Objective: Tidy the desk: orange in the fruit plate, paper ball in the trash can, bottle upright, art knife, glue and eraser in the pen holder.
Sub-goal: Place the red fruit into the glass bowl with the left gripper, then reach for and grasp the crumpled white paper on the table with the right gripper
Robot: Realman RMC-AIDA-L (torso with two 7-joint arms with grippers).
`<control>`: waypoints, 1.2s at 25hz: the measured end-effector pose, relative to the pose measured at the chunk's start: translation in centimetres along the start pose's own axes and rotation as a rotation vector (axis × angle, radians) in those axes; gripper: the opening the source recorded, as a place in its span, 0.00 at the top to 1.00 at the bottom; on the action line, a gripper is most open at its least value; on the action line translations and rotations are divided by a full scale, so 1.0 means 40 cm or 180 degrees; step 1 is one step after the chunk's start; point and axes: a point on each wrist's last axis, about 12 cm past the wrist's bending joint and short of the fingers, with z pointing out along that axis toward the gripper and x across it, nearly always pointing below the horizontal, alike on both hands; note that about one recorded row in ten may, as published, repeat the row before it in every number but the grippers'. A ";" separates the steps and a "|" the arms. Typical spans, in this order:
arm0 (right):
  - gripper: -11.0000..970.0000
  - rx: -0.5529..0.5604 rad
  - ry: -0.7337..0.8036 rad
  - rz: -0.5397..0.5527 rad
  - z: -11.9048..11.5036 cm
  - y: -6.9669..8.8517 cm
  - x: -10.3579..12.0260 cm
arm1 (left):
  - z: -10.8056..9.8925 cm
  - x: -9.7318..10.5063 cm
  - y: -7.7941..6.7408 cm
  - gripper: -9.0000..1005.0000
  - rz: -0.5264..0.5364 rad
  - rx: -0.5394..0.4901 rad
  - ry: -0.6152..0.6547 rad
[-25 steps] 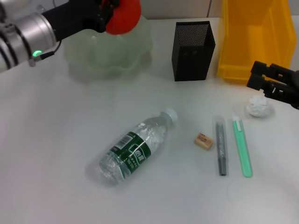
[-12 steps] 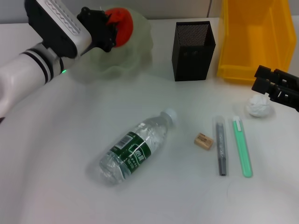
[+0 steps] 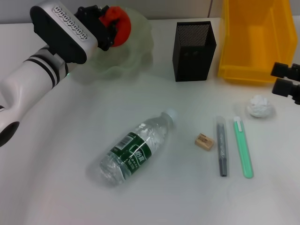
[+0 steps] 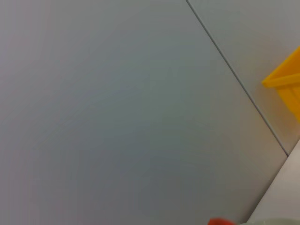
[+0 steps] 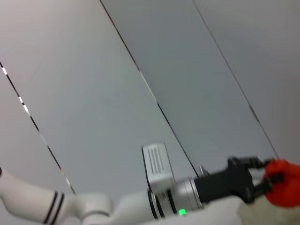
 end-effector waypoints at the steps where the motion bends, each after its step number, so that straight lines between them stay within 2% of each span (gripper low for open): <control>1: 0.19 0.0105 0.0200 -0.0017 -0.011 0.013 -0.028 | 0.000 0.000 0.000 0.76 -0.0010 -0.0006 0.0002; 4: 0.19 0.0308 0.0422 -0.0027 -0.017 0.023 -0.054 | 0.000 0.000 -0.001 0.67 -0.0013 -0.0005 0.0002; 6: 0.19 0.0730 0.0679 0.0126 -0.031 0.025 -0.087 | 0.001 -0.002 -0.004 0.62 -0.0022 0.0004 -0.0002; 7: 0.19 0.0730 0.0679 0.0126 -0.031 0.025 -0.087 | 0.001 -0.002 -0.004 0.60 -0.0022 0.0004 -0.0002; 8: 0.19 0.1030 0.0815 0.0356 -0.040 0.013 -0.097 | 0.001 -0.002 -0.005 0.58 -0.0031 0.0003 -0.0002; 9: 0.19 0.1030 0.0815 0.0356 -0.040 0.013 -0.097 | 0.002 -0.003 -0.005 0.56 -0.0036 0.0003 -0.0004; 11: 0.19 0.1399 0.1004 0.0578 -0.044 -0.015 -0.099 | 0.002 -0.005 -0.007 0.51 -0.0060 -0.0008 -0.0015; 12: 0.19 0.1399 0.1004 0.0578 -0.044 -0.015 -0.099 | 0.002 -0.005 -0.007 0.49 -0.0060 -0.0008 -0.0015; 13: 0.19 0.1633 0.1123 0.0651 -0.041 -0.037 -0.102 | 0.002 -0.006 -0.007 0.47 -0.0070 -0.0012 -0.0018; 14: 0.19 0.1633 0.1123 0.0651 -0.041 -0.037 -0.102 | 0.002 -0.006 -0.008 0.42 -0.0079 -0.0012 -0.0022; 16: 0.19 0.1918 0.1277 0.0770 -0.026 -0.071 -0.106 | 0.002 -0.007 -0.012 0.33 -0.0100 -0.0003 -0.0026; 17: 0.19 0.1918 0.1277 0.0770 -0.026 -0.071 -0.106 | 0.002 -0.007 -0.012 0.33 -0.0100 -0.0003 -0.0026; 20: 0.19 0.2142 0.1476 0.0861 -0.006 -0.104 -0.106 | 0.002 -0.008 -0.017 0.33 -0.0123 0.0009 -0.0028; 21: 0.19 0.2201 0.1611 0.0913 0.012 -0.126 -0.106 | 0.002 -0.009 -0.021 0.33 -0.0150 0.0009 -0.0029; 26: 0.19 0.2078 0.1725 0.1029 0.056 -0.164 -0.096 | -0.005 -0.004 -0.029 0.33 -0.0250 -0.0020 -0.0023; 30: 0.19 0.2122 0.1776 0.0970 0.074 -0.179 -0.087 | -0.012 0.002 -0.031 0.33 -0.0275 -0.0035 -0.0026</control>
